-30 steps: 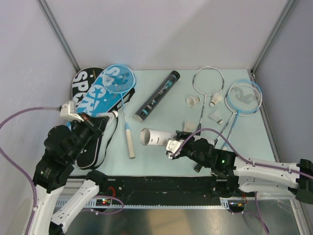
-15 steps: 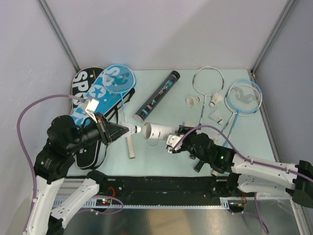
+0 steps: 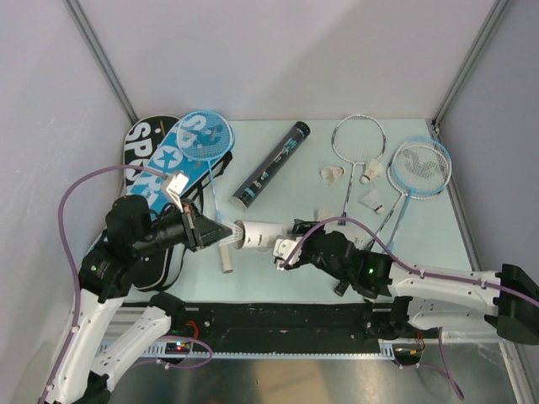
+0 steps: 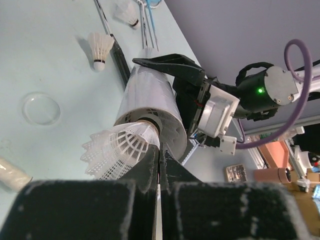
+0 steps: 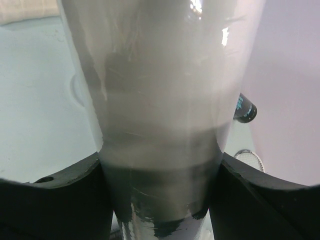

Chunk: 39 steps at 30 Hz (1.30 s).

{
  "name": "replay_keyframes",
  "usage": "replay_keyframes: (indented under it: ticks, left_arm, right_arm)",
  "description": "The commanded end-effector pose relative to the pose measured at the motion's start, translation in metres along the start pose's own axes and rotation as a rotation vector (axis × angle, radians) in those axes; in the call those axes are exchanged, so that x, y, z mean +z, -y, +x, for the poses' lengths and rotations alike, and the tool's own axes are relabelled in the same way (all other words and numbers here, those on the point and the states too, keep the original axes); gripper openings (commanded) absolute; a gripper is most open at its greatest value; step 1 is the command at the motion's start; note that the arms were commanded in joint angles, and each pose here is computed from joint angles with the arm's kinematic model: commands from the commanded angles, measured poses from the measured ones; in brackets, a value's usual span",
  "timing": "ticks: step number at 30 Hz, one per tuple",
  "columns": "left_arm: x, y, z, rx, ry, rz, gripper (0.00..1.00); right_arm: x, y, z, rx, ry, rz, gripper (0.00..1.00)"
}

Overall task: Pack up the badminton gear
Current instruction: Place the shuttlecock at the shuttle tube.

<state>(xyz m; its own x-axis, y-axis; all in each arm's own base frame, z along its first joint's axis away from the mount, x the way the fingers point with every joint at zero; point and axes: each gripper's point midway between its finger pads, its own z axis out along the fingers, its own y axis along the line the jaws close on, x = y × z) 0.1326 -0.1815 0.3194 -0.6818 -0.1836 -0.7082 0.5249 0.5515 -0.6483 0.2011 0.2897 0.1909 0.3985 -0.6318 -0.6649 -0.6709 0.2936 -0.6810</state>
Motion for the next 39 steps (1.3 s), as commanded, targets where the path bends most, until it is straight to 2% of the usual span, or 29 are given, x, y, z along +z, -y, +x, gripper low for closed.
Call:
replay_keyframes:
  ticks: [1,18,29,30,35,39]
  left_arm:
    - [0.010,0.007,-0.001,-0.049,0.000,0.071,0.00]
    - [0.028,0.013,0.009,-0.136,-0.007,0.173,0.00]
    - [0.039,0.005,0.008,-0.149,-0.003,0.152,0.00]
    - [0.039,0.005,0.007,-0.142,0.002,0.148,0.03]
    - [0.031,0.016,-0.002,-0.079,0.028,0.174,0.37]
    - [0.023,0.024,-0.012,-0.033,0.059,0.178,0.50]
  right_arm:
    - [0.001,0.028,-0.045,0.037,0.107,0.088,0.46]
    - [0.008,0.023,-0.065,0.068,0.155,0.086,0.46]
    - [0.010,0.021,-0.071,0.099,0.175,0.072,0.46]
    - [0.011,0.021,-0.070,0.105,0.172,0.071,0.46]
    - [0.010,0.017,-0.058,0.137,0.136,0.049,0.46]
    - [0.008,0.017,-0.050,0.131,0.116,0.045,0.46]
